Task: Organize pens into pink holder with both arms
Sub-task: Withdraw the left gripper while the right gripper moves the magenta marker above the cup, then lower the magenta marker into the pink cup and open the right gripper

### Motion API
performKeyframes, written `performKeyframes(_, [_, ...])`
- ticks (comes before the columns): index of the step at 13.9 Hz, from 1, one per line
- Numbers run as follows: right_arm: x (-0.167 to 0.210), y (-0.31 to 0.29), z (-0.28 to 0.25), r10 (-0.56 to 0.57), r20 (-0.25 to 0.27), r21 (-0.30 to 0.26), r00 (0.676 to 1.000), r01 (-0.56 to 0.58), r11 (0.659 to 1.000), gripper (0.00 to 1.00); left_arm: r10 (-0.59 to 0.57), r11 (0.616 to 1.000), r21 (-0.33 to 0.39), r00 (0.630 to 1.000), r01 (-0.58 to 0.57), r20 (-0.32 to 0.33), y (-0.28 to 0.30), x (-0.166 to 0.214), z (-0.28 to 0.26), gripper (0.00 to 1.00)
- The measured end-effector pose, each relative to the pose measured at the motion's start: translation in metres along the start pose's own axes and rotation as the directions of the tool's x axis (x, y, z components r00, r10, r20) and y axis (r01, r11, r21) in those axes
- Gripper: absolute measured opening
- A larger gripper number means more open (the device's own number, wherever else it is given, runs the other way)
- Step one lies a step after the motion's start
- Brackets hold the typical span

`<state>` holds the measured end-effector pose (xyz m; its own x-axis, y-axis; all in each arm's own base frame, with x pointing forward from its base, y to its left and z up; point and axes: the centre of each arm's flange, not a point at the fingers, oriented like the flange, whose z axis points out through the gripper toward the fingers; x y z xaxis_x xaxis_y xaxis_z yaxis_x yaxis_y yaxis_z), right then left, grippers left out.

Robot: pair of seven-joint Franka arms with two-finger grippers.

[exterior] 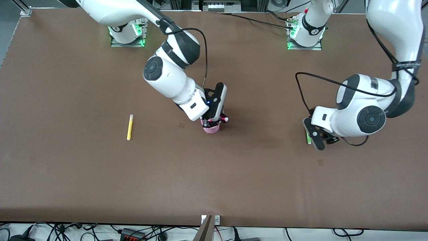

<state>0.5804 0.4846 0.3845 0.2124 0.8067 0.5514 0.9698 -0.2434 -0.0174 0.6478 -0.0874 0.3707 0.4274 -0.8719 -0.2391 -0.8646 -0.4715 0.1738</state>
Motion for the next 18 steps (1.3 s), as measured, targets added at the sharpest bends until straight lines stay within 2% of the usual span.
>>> performKeyframes(2, [0.001,-0.01,0.017,-0.053,0.006,-0.005,0.999,0.053,0.999,0.18,-0.022,1.0,0.007,0.997,0.022,0.075,0.001,-0.019,-0.036,1.0])
performKeyframes(6, [0.003,-0.016,0.026,-0.127,0.021,-0.028,0.992,0.128,0.991,0.18,-0.108,0.994,0.009,0.99,0.107,0.096,-0.01,-0.055,-0.067,1.0])
performKeyframes(8, [0.0,-0.014,0.028,-0.168,0.043,-0.039,0.985,0.169,0.985,0.18,-0.18,0.984,0.028,0.98,0.179,0.08,-0.022,-0.074,-0.074,1.0])
performKeyframes(10, [-0.009,-0.013,0.04,-0.187,0.062,-0.03,0.98,0.189,0.982,0.18,-0.298,0.954,0.032,0.955,0.297,0.01,-0.02,-0.083,-0.088,1.0])
performKeyframes(11, [-0.014,-0.013,0.048,-0.193,0.068,-0.02,0.979,0.194,0.981,0.18,-0.375,0.927,0.026,0.927,0.375,-0.029,-0.013,-0.085,-0.095,1.0])
performKeyframes(13, [-0.018,-0.015,0.059,-0.21,0.079,-0.01,0.975,0.212,0.977,0.18,-0.534,0.841,0.035,0.84,0.539,-0.097,0.007,-0.091,-0.107,1.0])
performKeyframes(15, [-0.016,-0.018,0.06,-0.231,0.079,-0.008,0.97,0.232,0.973,0.18,-0.682,0.718,0.034,0.713,0.695,-0.161,0.03,-0.103,-0.117,1.0])
performKeyframes(16, [-0.015,-0.02,0.06,-0.241,0.079,-0.006,0.967,0.242,0.97,0.18,-0.747,0.65,0.001,0.638,0.76,-0.188,0.041,-0.112,-0.123,1.0])
performKeyframes(17, [-0.014,-0.022,0.061,-0.247,0.078,-0.004,0.966,0.249,0.969,0.18,-0.79,0.595,-0.029,0.578,0.803,-0.206,0.05,-0.12,-0.13,1.0])
performKeyframes(18, [-0.013,-0.023,0.062,-0.253,0.078,-0.002,0.964,0.254,0.967,0.18,-0.812,0.561,-0.044,0.539,0.827,-0.223,0.058,-0.13,-0.138,1.0])
